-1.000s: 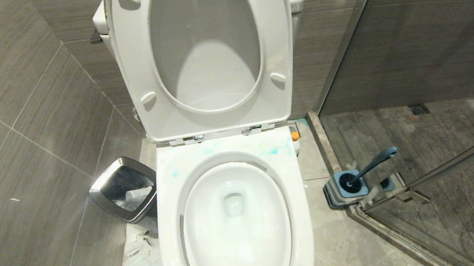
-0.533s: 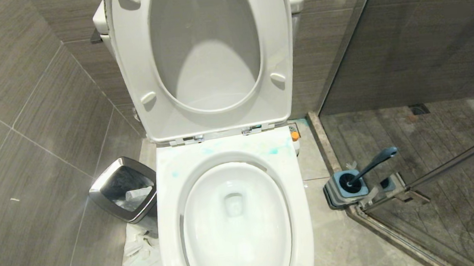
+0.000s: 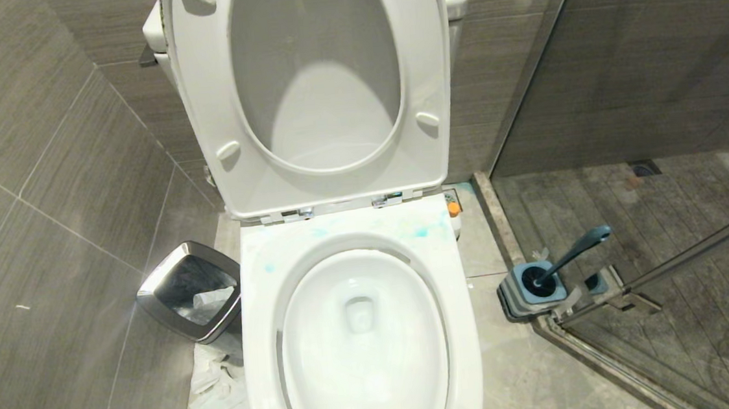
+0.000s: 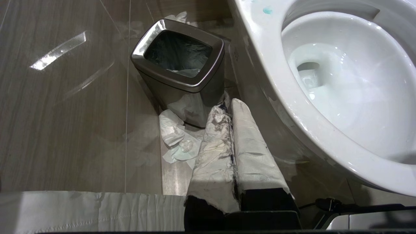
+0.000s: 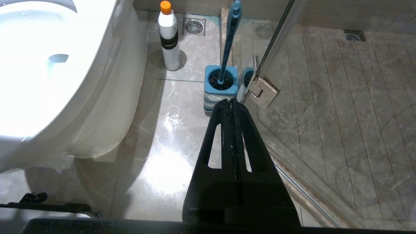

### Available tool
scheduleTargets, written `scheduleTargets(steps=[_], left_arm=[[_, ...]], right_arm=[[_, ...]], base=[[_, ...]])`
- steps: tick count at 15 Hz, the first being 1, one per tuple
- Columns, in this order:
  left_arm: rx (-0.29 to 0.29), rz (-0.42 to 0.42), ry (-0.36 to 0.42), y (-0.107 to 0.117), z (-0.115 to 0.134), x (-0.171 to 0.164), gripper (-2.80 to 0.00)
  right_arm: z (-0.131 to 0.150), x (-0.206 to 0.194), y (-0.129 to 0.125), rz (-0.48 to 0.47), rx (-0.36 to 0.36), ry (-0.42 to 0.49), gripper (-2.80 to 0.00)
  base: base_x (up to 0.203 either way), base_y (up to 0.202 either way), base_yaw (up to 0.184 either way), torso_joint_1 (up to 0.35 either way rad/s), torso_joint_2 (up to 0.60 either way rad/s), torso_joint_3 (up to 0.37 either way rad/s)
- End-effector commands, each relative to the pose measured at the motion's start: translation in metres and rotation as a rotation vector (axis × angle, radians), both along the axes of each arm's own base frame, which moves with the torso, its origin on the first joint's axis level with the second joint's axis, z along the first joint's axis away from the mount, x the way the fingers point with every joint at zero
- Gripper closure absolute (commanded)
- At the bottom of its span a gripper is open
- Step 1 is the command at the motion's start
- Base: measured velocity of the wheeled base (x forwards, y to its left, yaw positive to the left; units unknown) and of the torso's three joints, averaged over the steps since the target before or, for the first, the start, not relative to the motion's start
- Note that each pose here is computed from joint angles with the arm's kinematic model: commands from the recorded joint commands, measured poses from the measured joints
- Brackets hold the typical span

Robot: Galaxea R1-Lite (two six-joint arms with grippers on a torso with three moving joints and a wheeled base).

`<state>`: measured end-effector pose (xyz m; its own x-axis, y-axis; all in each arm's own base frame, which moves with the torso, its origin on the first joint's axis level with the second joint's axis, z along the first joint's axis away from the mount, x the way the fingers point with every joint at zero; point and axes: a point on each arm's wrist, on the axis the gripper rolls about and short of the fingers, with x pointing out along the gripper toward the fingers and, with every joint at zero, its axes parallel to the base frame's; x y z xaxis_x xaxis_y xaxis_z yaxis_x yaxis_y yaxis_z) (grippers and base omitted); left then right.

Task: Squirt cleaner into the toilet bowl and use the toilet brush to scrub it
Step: Pour in the cleaning agent

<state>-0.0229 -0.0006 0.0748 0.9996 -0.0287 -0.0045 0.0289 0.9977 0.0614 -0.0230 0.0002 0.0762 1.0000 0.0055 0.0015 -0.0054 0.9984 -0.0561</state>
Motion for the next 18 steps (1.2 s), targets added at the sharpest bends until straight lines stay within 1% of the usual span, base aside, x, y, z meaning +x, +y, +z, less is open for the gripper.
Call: scheduleTargets(steps=[1,5,18], left_arm=[[0.0,0.0,0.003,0.0,-0.0001,0.0001,0.0],[0.0,0.0,0.003,0.0,0.0003,0.0001,0.0],[0.0,-0.003,0.008,0.0001,-0.0001,0.0001,0.0]], right_arm=[[-0.0001,0.0001,0.0,0.001,-0.001,0.002,0.0],[0.0,0.0001,0.0,0.001,-0.001,0.001,0.0],[0.0,0.0001,0.0,0.001,-0.001,0.001,0.0]], base=[[0.0,0.0,0.0,0.002,0.01,-0.026],[0.0,0.0,0.0,0.002,0.0,-0.151],[0.0,0.0,0.0,0.002,0.0,-0.196]])
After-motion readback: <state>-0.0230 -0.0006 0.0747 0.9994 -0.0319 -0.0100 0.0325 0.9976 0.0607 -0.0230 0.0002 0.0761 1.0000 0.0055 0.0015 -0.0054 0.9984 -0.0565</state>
